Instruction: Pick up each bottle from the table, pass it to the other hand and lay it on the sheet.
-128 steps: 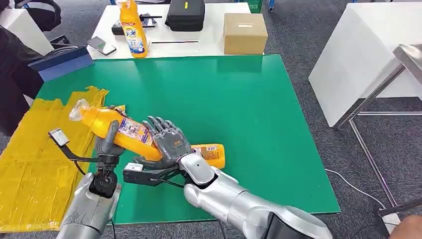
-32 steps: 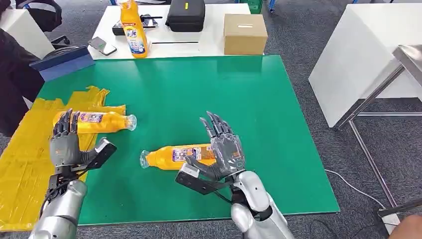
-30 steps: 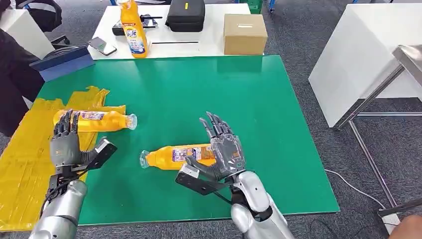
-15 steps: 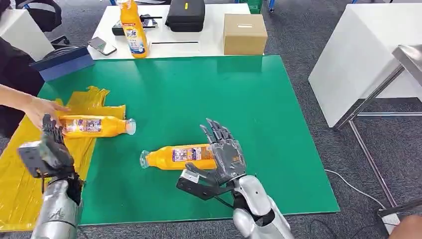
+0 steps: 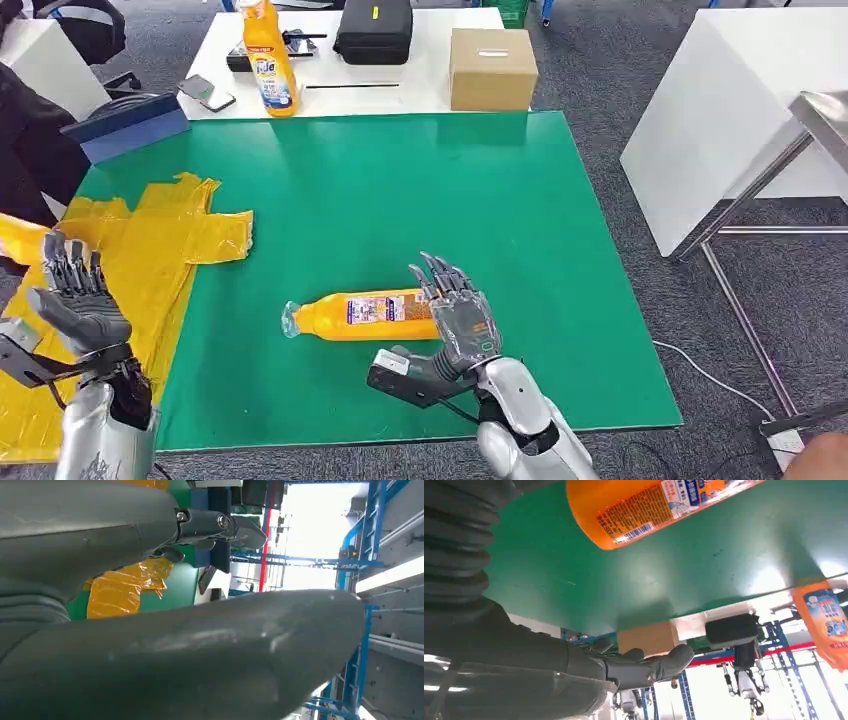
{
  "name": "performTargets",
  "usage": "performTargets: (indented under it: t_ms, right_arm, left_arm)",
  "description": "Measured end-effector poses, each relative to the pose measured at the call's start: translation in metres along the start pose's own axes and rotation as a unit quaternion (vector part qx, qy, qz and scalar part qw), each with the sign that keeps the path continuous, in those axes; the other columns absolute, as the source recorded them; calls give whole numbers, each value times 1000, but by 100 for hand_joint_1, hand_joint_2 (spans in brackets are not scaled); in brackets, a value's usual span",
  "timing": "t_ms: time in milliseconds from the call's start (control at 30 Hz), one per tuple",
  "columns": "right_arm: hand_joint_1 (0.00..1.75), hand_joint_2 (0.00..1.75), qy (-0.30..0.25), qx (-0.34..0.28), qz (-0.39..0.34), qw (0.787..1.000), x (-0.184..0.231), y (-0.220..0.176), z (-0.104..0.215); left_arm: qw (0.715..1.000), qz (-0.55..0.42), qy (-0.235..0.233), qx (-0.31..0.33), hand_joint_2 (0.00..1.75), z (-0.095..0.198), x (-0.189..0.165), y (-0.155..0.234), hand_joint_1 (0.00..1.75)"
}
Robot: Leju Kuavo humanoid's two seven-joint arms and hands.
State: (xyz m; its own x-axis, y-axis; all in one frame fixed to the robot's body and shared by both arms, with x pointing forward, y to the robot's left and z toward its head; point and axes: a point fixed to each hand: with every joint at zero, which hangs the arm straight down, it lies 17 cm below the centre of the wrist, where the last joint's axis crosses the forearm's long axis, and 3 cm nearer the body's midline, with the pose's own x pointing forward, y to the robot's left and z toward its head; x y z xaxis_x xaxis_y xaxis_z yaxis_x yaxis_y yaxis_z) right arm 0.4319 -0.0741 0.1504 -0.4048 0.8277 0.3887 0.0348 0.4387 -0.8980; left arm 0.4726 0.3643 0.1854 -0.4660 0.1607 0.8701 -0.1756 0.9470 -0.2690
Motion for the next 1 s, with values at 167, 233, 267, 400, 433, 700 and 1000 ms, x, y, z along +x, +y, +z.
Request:
performTargets:
  t_ms: [167,233,267,400,433,700,1000]
  right_arm:
    - [0,175,8,21,24,999,-9,14,-5]
    - [0,175,12,31,36,999,-14,20,-7]
    - [0,175,13,34,42,998,-16,22,-9]
    - [0,175,17,45,52,997,-22,29,-13]
    - [0,175,18,47,53,997,-23,30,-13]
    - [0,175,17,61,64,996,-23,38,-20]
    - [0,175,21,87,75,993,-24,54,-30]
  left_arm:
    - [1000,0,-2,-6,0,0,1,-6,0]
    - [1000,0,-2,-9,0,-1,1,-8,0]
    - [1000,0,-2,-10,0,-1,1,-9,0]
    - [1000,0,-2,-14,0,-2,1,-13,0]
    - [1000,0,-2,-15,0,-2,1,-14,0]
    - [1000,0,-3,-17,0,-3,1,-17,0]
    - [1000,6,-5,-28,0,-11,3,-29,0]
